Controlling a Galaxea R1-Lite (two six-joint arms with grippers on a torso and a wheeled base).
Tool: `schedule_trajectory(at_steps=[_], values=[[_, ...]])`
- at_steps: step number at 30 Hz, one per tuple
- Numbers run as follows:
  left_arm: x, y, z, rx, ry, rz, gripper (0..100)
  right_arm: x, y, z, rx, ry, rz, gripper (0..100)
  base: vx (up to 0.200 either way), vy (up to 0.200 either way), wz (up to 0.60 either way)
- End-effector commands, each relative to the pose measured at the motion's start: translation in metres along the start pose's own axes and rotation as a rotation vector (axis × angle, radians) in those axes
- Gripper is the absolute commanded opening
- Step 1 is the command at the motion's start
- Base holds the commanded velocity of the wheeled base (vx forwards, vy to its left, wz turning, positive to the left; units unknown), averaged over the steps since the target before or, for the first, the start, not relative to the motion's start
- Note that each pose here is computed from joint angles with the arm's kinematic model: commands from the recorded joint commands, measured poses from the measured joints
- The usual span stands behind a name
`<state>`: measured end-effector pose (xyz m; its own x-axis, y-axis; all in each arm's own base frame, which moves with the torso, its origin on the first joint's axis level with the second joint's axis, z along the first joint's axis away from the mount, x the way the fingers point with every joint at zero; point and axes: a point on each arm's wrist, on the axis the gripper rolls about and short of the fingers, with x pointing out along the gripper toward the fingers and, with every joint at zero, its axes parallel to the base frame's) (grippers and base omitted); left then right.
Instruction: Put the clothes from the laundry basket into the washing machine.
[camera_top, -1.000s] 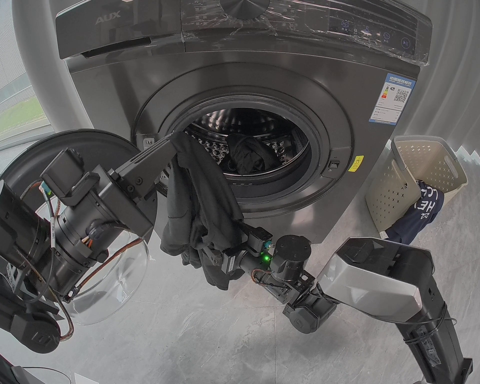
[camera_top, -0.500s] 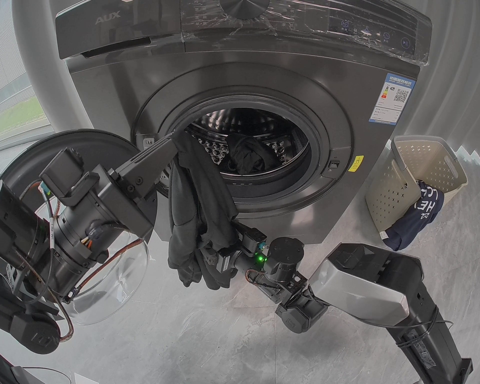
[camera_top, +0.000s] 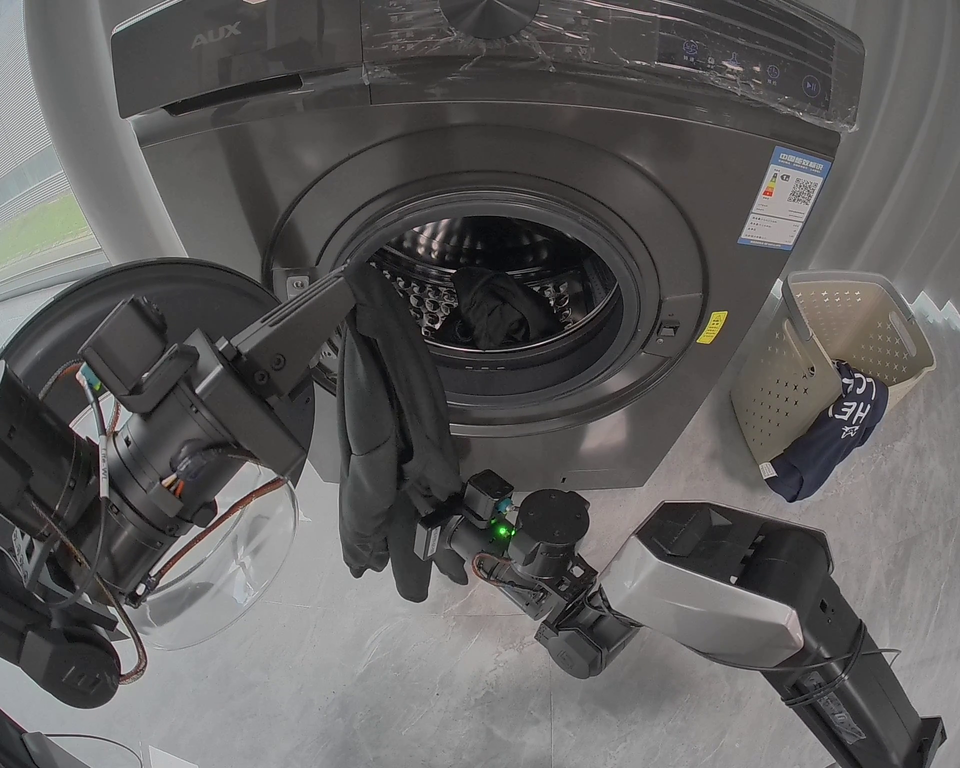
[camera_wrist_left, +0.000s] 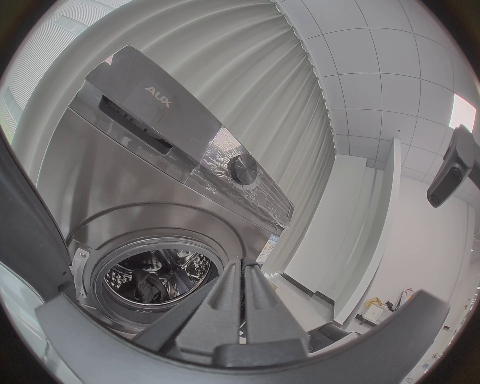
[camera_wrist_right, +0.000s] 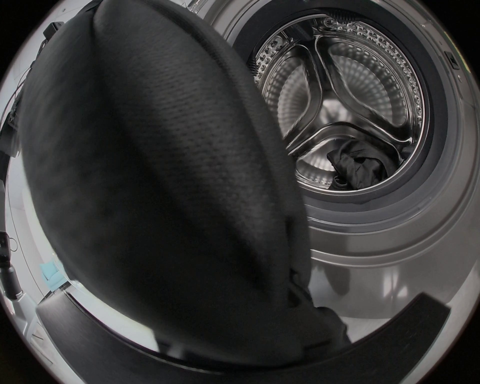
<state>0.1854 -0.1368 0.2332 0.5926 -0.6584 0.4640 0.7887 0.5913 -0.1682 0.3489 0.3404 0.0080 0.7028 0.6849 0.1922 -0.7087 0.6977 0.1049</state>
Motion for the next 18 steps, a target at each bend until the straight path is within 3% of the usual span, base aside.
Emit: schedule_trajectory(at_steps=[1, 3, 4, 6, 10, 13, 14, 18], values=[[0.001, 0.0, 0.001, -0.001, -0.005, 0.001, 0, 0.0, -0.01, 0.002, -0.004, -0.01, -0.021, 0, 0.0, 0.0, 0.0], [0.001, 0.001, 0.001, 0.001, -0.007, 0.005, 0, -0.001, -0.017, 0.003, -0.006, -0.009, -0.038, 0, 0.0, 0.0, 0.0], [0.002, 0.003, 0.002, 0.003, -0.01, 0.016, 0, -0.004, -0.029, 0.014, -0.012, -0.016, -0.066, 0, 0.0, 0.0, 0.0], [0.003, 0.004, 0.001, 0.007, -0.009, 0.024, 0, -0.01, -0.038, 0.031, -0.015, -0.029, -0.087, 0, 0.0, 0.0, 0.0], [0.002, 0.019, -0.002, 0.028, 0.004, 0.082, 0, -0.03, -0.057, 0.068, -0.022, -0.055, -0.137, 0, 0.0, 0.0, 0.0], [0.002, 0.03, -0.011, 0.031, 0.037, 0.12, 0, -0.05, -0.062, 0.097, -0.018, -0.055, -0.153, 0, 0.0, 0.0, 0.0], [0.001, 0.031, -0.012, 0.031, 0.04, 0.122, 0, -0.051, -0.062, 0.099, -0.017, -0.055, -0.154, 0, 0.0, 0.0, 0.0], [-0.003, 0.042, -0.029, 0.033, 0.106, 0.162, 0, -0.07, -0.053, 0.134, -0.011, -0.081, -0.146, 0, 0.0, 0.0, 0.0]])
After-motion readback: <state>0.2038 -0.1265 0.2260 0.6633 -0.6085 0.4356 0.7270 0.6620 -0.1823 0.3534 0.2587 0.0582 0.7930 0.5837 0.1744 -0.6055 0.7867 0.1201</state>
